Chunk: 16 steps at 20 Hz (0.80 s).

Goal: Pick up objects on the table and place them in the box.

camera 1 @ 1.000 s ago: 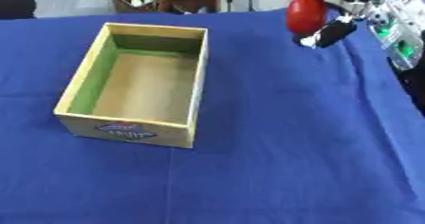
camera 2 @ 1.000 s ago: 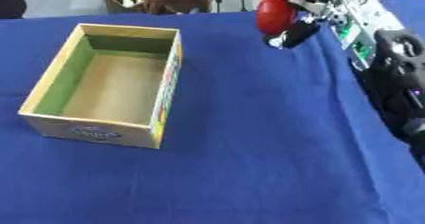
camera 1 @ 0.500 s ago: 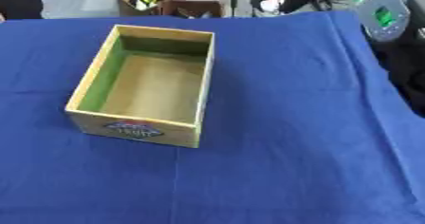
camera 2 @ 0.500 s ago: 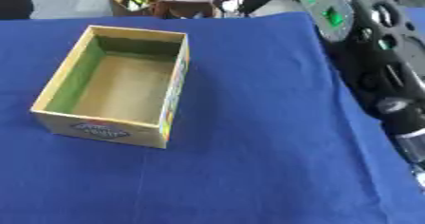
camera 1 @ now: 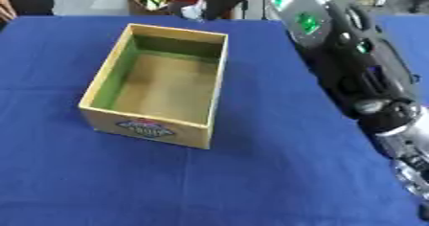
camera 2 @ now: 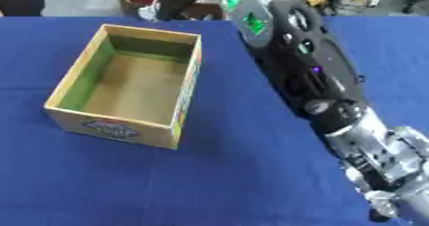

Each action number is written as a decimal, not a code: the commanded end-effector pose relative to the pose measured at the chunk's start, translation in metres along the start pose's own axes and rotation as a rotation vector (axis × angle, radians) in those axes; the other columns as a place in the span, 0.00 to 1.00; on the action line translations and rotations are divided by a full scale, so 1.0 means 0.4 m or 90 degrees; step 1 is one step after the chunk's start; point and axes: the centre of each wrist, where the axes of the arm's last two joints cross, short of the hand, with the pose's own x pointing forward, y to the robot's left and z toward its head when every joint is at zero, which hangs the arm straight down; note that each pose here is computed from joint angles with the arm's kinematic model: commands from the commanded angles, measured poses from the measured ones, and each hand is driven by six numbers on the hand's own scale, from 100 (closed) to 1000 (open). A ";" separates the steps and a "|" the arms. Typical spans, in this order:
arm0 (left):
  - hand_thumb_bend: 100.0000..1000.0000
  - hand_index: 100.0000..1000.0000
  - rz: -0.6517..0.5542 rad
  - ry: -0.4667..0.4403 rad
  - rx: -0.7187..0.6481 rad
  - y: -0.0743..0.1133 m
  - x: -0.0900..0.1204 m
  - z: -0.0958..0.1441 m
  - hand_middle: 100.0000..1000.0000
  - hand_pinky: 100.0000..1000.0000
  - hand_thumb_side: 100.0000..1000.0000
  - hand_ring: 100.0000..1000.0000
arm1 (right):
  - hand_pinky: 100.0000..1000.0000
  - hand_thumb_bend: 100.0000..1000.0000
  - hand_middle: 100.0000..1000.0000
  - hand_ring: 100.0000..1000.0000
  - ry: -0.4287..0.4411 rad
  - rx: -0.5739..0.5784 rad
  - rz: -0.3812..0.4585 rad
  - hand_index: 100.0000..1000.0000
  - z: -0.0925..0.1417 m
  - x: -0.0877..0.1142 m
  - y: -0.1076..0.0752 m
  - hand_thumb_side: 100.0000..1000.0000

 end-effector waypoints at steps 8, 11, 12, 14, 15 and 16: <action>0.00 0.64 0.018 -0.048 -0.026 -0.014 0.017 -0.032 0.28 0.00 0.69 0.17 | 0.11 0.00 0.49 0.42 0.001 0.082 0.036 0.33 -0.076 0.079 0.138 0.37; 0.00 0.64 0.021 -0.056 -0.026 -0.014 0.018 -0.036 0.28 0.00 0.69 0.17 | 0.11 0.00 0.49 0.42 -0.006 0.111 0.038 0.33 -0.080 0.087 0.183 0.37; 0.00 0.64 0.022 -0.058 -0.027 -0.014 0.018 -0.037 0.29 0.00 0.69 0.17 | 0.11 0.00 0.49 0.42 -0.008 0.118 0.038 0.33 -0.081 0.089 0.193 0.36; 0.00 0.64 0.024 -0.061 -0.027 -0.015 0.019 -0.039 0.29 0.00 0.69 0.17 | 0.11 0.00 0.49 0.43 -0.012 0.133 0.040 0.33 -0.082 0.095 0.213 0.36; 0.00 0.64 0.024 -0.062 -0.027 -0.015 0.019 -0.039 0.29 0.00 0.69 0.17 | 0.11 0.00 0.49 0.43 -0.013 0.138 0.045 0.32 -0.082 0.096 0.220 0.36; 0.00 0.64 0.024 -0.063 -0.027 -0.015 0.019 -0.039 0.29 0.00 0.69 0.17 | 0.11 0.00 0.50 0.44 -0.011 0.142 0.053 0.32 -0.082 0.096 0.224 0.36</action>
